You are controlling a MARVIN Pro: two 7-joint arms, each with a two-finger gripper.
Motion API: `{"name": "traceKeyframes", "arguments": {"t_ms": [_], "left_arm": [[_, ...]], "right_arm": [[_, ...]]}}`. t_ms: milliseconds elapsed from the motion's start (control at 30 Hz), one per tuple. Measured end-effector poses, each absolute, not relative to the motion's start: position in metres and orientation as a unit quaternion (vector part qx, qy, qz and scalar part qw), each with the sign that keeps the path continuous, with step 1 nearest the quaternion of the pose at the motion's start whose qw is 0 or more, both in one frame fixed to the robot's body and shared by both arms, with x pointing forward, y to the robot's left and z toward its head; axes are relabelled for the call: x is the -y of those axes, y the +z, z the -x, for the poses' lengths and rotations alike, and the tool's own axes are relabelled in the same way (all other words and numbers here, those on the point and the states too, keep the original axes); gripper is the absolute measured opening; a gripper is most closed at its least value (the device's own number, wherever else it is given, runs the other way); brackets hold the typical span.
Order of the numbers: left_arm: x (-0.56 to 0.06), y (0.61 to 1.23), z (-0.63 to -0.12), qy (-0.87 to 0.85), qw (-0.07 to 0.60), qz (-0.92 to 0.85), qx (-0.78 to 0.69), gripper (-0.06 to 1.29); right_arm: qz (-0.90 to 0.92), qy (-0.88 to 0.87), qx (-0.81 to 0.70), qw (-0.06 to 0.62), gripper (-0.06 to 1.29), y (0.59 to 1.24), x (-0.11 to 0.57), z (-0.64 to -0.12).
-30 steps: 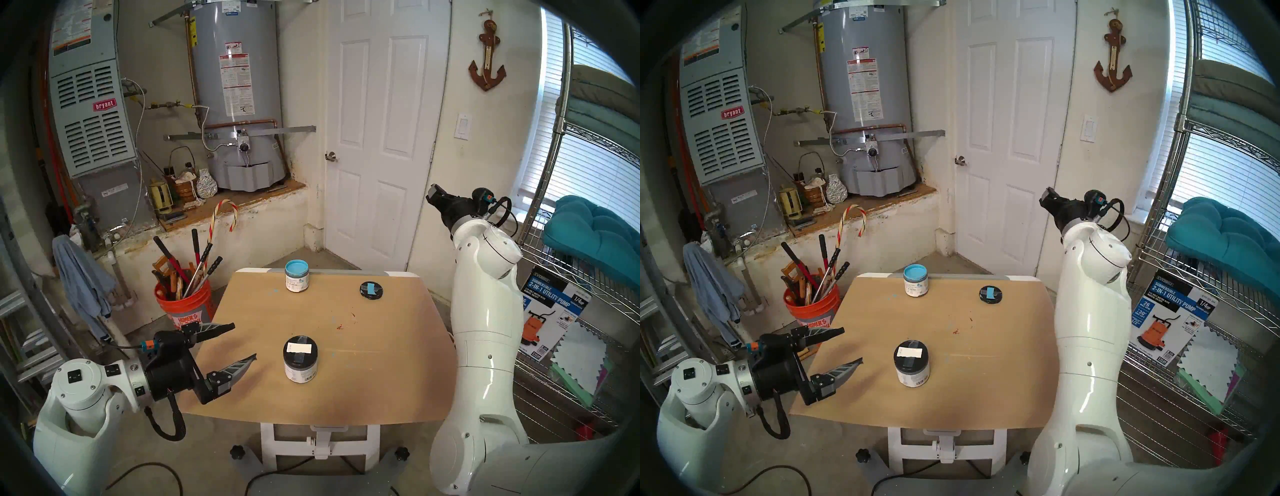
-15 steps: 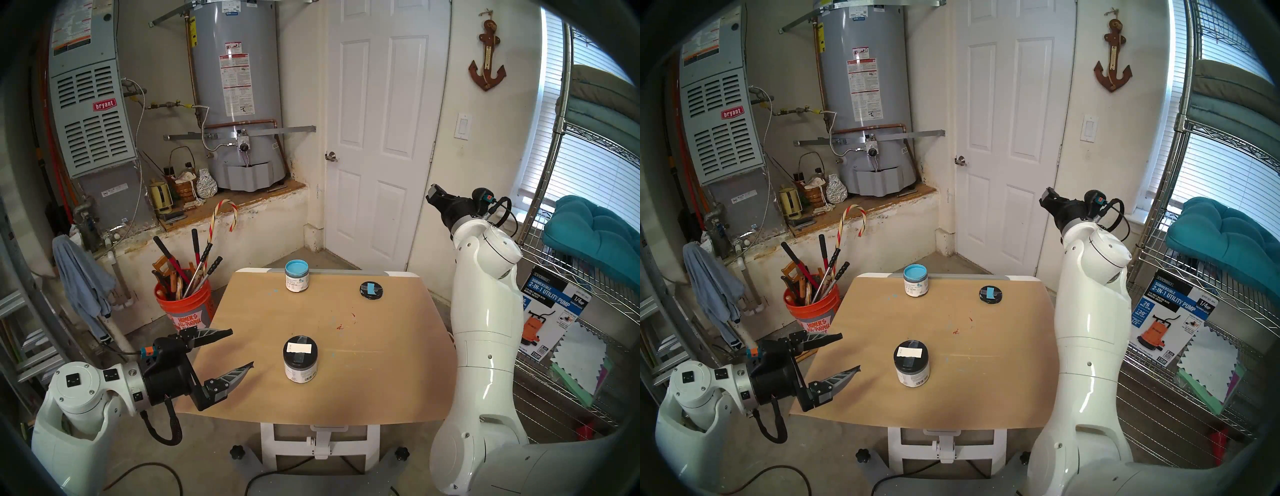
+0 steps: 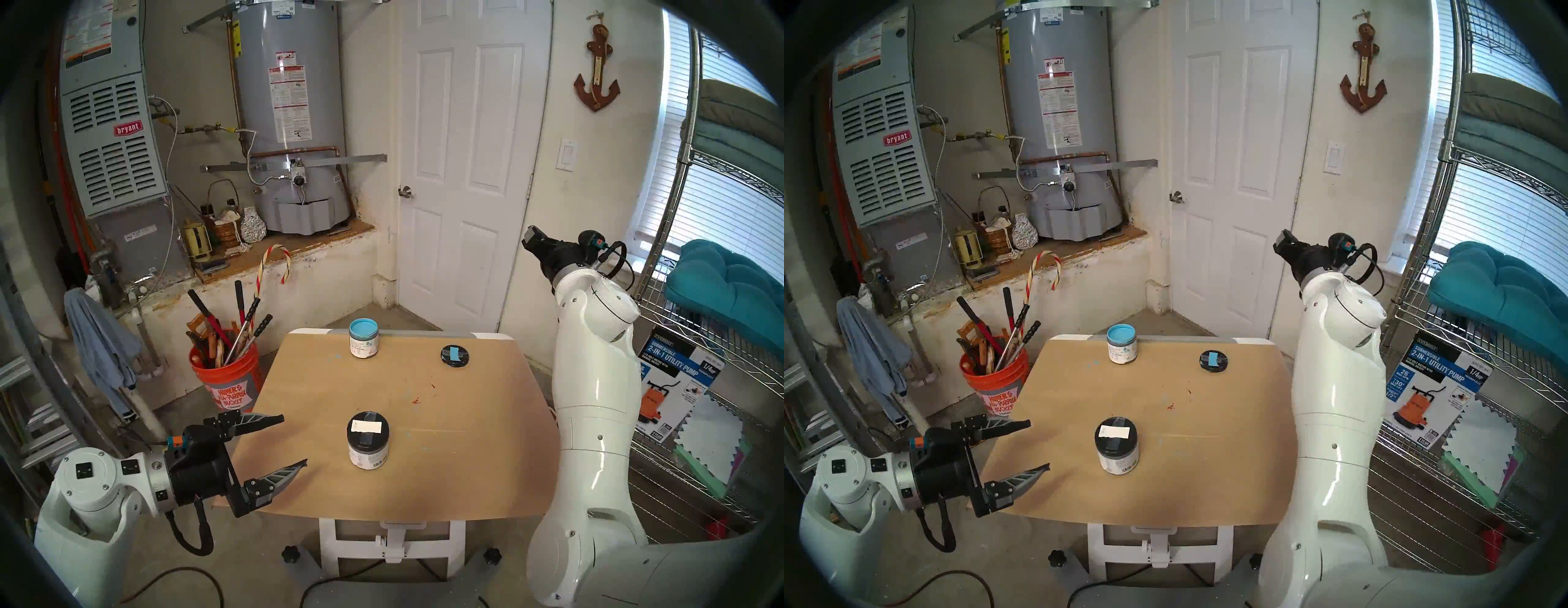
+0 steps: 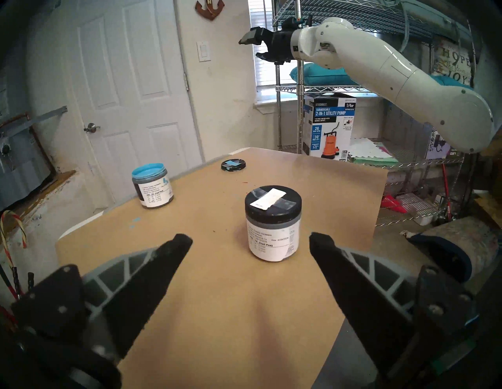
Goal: Open paint jar
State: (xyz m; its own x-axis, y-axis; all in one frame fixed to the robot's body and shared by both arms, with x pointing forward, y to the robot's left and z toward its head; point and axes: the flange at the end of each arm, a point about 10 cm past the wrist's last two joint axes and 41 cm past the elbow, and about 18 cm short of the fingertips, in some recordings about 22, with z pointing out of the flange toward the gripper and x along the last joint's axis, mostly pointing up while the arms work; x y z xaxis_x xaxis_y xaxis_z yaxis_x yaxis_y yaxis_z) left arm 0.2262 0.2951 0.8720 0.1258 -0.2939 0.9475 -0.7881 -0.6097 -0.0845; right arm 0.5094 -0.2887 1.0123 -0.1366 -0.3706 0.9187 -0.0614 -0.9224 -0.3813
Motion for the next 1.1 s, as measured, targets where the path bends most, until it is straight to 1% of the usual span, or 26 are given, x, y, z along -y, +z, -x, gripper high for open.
{"name": "traceKeyframes", "arguments": {"t_ms": [933,1100], "left_arm": [[-0.300,0.866,-0.229,0.556,0.265,-0.704,0.355,1.23],[-0.297,0.849,-0.235,0.553,0.267,-0.718,0.328,1.23]], "right_arm": [[0.649,-0.735,-0.167,0.105,1.22,1.012,0.289,-0.509],[0.650,-0.734,-0.167,0.105,1.22,1.011,0.289,-0.510]]}}
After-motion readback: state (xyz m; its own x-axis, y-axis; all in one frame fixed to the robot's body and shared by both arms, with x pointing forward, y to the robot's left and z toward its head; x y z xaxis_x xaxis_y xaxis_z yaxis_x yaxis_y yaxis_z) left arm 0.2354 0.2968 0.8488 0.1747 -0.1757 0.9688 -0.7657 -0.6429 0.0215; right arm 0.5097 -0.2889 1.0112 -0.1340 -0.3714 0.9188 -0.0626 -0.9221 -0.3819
